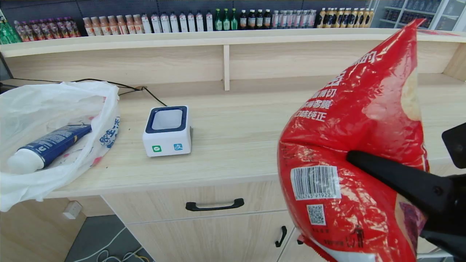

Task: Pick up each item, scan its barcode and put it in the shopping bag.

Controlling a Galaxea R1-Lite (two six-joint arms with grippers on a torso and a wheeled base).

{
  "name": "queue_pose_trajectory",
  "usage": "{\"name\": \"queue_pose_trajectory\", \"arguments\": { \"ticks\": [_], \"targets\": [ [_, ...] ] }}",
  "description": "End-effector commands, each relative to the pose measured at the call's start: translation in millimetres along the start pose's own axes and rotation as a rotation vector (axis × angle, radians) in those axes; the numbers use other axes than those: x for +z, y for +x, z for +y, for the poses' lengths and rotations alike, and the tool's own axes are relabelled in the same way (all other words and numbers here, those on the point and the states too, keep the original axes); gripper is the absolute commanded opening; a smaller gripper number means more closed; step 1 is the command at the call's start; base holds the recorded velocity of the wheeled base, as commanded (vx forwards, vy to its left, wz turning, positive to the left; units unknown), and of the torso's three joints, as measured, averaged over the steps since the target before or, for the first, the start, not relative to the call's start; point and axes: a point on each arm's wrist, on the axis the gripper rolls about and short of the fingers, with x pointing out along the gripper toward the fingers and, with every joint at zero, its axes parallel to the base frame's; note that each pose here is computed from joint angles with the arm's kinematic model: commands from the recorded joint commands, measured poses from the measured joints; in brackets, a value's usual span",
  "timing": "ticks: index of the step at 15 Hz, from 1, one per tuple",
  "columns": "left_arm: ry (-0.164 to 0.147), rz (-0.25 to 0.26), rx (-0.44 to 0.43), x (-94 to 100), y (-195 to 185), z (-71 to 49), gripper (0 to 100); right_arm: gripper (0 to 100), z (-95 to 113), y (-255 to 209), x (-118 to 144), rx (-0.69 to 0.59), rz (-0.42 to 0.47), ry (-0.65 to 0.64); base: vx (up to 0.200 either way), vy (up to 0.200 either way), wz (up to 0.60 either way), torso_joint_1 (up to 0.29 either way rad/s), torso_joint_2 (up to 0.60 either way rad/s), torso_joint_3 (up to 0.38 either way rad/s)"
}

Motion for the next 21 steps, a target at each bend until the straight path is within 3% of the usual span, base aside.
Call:
{"name": "queue_pose_trajectory", "arguments": {
  "ticks": [1, 6, 12, 21],
  "targets": [
    [-0.001, 0.0, -0.001, 0.0, 0.0, 0.0, 100, 0, -12.2, -4.3, -19.2, -0.002, 0.11, 0.044, 0.0, 0.0, 0.0, 0.0, 0.0, 0.0],
    [-0.001, 0.0, -0.001, 0.0, 0.0, 0.0, 100, 0, -9.4, 1.9, -23.8, 0.068, 0.104, 0.202, 0.0, 0.0, 0.0, 0.0, 0.0, 0.0],
    [-0.001, 0.0, 0.001, 0.0, 0.0, 0.0, 100, 0, -24.0, 20.1, -28.7, 0.076, 0.081, 0.252, 0.0, 0.0, 0.0, 0.0, 0.0, 0.0],
    [-0.001, 0.0, -0.001, 0.0, 0.0, 0.0, 100, 0, -20.6, 17.5, -15.9, 0.092, 0.026, 0.301, 0.0, 0.0, 0.0, 0.0, 0.0, 0.0]
  ]
}}
